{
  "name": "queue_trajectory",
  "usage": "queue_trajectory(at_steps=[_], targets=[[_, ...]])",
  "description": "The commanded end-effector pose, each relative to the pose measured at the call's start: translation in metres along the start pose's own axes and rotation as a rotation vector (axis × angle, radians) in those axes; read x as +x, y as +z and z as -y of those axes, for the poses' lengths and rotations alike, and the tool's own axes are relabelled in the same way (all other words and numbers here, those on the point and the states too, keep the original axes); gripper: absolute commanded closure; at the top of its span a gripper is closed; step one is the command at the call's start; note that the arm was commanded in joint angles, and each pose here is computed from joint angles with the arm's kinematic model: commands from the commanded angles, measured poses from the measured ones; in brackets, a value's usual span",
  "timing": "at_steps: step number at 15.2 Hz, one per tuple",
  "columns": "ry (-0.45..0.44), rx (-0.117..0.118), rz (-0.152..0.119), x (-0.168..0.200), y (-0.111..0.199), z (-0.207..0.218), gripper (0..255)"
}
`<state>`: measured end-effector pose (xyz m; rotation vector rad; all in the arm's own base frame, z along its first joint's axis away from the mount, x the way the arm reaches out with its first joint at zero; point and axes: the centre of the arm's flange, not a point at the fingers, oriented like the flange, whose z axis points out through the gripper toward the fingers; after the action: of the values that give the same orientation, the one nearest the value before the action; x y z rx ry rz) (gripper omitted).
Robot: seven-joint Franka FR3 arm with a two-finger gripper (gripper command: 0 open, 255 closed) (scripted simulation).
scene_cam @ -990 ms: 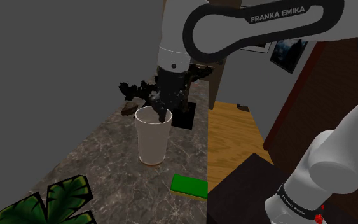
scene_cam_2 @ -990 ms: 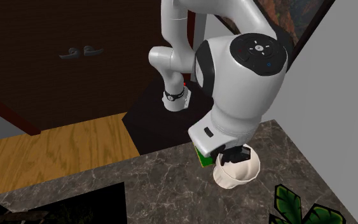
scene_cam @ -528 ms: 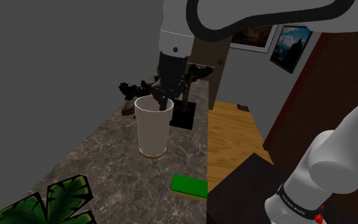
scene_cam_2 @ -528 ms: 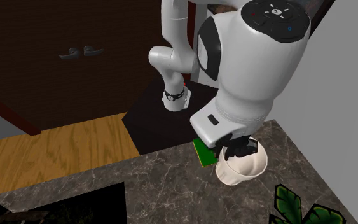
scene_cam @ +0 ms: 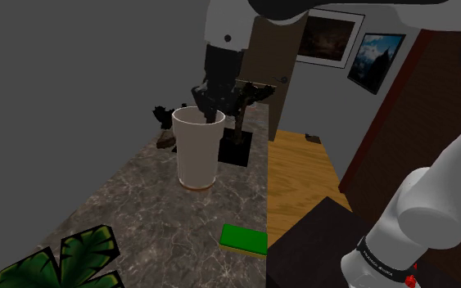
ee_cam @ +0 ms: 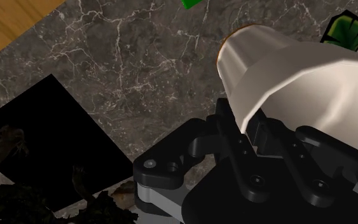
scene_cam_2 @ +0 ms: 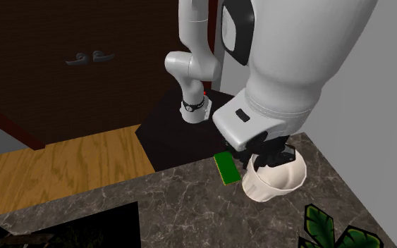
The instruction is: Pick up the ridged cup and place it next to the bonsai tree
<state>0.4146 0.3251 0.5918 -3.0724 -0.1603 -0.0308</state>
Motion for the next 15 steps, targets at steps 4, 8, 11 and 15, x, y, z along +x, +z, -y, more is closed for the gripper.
queue_trajectory(at_steps=[4,8,11,15], targets=[[0.0,0.0,0.0,0.0,-0.027,0.001,255],[0.0,0.0,0.0,0.001,-0.048,0.002,255],[0.0,0.0,0.0,0.001,-0.064,0.003,255],[0.0,0.0,0.0,0.002,-0.085,0.004,255]])
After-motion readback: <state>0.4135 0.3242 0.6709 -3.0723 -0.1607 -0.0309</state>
